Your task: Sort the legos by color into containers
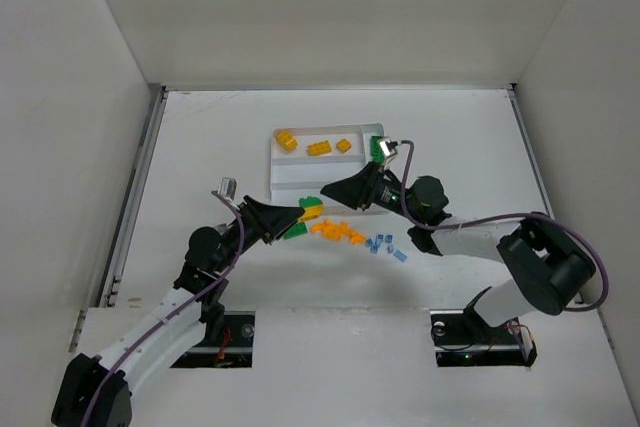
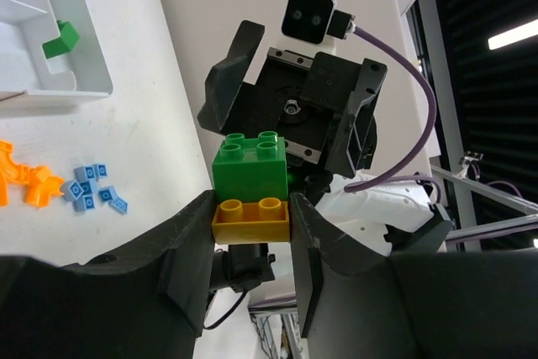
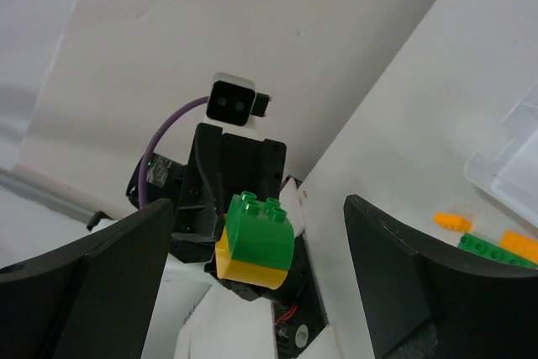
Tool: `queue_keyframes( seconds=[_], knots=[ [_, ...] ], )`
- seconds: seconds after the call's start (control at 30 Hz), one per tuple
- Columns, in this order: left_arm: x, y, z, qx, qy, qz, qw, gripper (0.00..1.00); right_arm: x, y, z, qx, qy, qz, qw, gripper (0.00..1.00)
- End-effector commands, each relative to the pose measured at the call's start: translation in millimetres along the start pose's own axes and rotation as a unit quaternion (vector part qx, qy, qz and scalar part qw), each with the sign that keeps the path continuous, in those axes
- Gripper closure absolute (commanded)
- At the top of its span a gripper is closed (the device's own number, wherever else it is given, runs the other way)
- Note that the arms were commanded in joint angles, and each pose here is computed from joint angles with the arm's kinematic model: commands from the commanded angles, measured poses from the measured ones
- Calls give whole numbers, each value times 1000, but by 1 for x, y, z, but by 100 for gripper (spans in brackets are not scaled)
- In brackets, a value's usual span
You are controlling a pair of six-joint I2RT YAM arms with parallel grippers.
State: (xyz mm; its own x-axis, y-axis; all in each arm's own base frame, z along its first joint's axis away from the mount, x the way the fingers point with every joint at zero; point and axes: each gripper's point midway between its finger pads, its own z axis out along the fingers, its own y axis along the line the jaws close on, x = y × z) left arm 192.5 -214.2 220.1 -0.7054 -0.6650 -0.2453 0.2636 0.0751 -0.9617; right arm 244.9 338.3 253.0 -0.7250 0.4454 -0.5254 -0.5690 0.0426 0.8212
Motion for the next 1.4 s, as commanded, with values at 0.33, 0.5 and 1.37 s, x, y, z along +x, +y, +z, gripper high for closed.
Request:
queue_keyframes(
  seconds=[0.33,0.5,1.37],
  knots=[
    [0,-30,0,58,3,15,998,87,19,27,12,-63,29,-2,998,29],
    [3,-27,0,55,11,15,998,87,20,22,15,-60,33,0,998,38],
    [8,5,-12,13,28,24,999,87,34,10,11,-48,70,18,996,68]
  ],
)
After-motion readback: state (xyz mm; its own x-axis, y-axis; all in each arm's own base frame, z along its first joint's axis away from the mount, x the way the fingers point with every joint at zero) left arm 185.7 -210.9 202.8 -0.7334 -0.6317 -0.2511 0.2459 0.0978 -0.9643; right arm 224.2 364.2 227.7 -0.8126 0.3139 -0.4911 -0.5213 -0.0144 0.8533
